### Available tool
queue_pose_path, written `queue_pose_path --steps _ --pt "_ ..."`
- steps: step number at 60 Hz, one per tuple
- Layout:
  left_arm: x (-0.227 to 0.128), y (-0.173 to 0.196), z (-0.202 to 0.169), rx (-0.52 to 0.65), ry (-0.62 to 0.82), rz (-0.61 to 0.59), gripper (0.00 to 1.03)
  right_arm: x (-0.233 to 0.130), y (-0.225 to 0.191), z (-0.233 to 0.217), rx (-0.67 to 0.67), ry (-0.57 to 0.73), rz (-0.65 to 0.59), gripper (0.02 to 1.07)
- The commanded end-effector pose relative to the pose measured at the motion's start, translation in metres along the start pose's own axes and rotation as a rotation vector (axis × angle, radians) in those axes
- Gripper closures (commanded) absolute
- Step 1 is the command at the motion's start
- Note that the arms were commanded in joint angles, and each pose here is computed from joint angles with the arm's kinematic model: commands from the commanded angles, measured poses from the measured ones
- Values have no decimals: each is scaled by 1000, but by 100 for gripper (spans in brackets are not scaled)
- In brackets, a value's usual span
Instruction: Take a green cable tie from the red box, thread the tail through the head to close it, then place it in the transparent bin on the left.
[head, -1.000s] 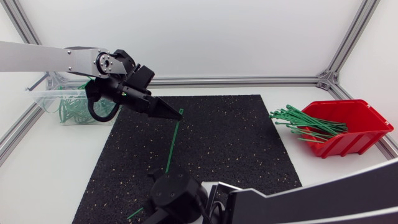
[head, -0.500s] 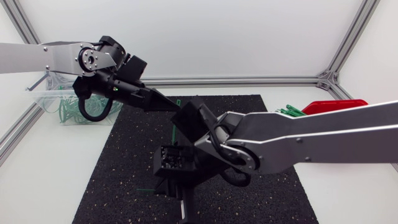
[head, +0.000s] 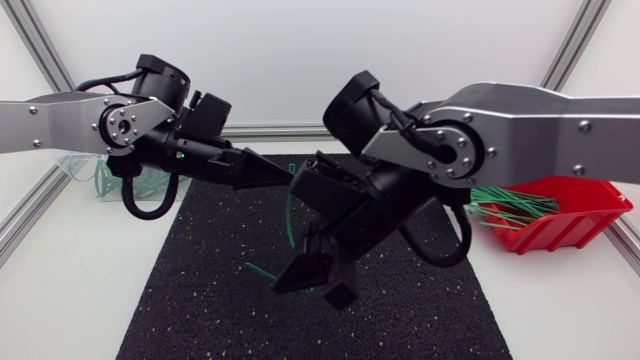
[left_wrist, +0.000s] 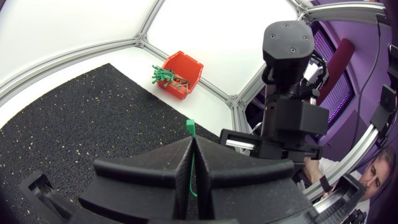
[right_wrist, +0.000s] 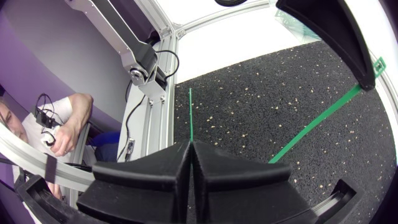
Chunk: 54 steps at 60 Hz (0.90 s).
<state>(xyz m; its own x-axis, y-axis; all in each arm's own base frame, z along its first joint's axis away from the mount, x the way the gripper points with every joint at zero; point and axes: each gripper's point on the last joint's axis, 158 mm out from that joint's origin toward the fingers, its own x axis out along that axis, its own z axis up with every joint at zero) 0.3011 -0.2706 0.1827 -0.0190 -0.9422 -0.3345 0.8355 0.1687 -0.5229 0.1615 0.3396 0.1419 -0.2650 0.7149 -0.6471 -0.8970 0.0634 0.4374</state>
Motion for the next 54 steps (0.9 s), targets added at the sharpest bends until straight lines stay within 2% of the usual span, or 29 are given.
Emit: queue_pose_path --steps 1,5,10,27,44,54 --pt "1 -12 -4 -9 1 -12 100 -17 10 5 6 -20 1 102" --pt "1 -14 -4 -11 -1 -14 100 -27 10 6 76 -20 38 102" --pt "3 -17 -5 -4 1 -19 100 -44 -1 4 125 -41 1 102" --pt "4 -31 -2 30 -40 -24 100 -49 3 -6 286 7 31 102" --pt "-2 -47 5 41 -132 -27 100 -59 29 14 274 -41 39 102" --pt "-3 -49 7 -16 -175 -39 100 -62 42 21 489 -59 82 102"
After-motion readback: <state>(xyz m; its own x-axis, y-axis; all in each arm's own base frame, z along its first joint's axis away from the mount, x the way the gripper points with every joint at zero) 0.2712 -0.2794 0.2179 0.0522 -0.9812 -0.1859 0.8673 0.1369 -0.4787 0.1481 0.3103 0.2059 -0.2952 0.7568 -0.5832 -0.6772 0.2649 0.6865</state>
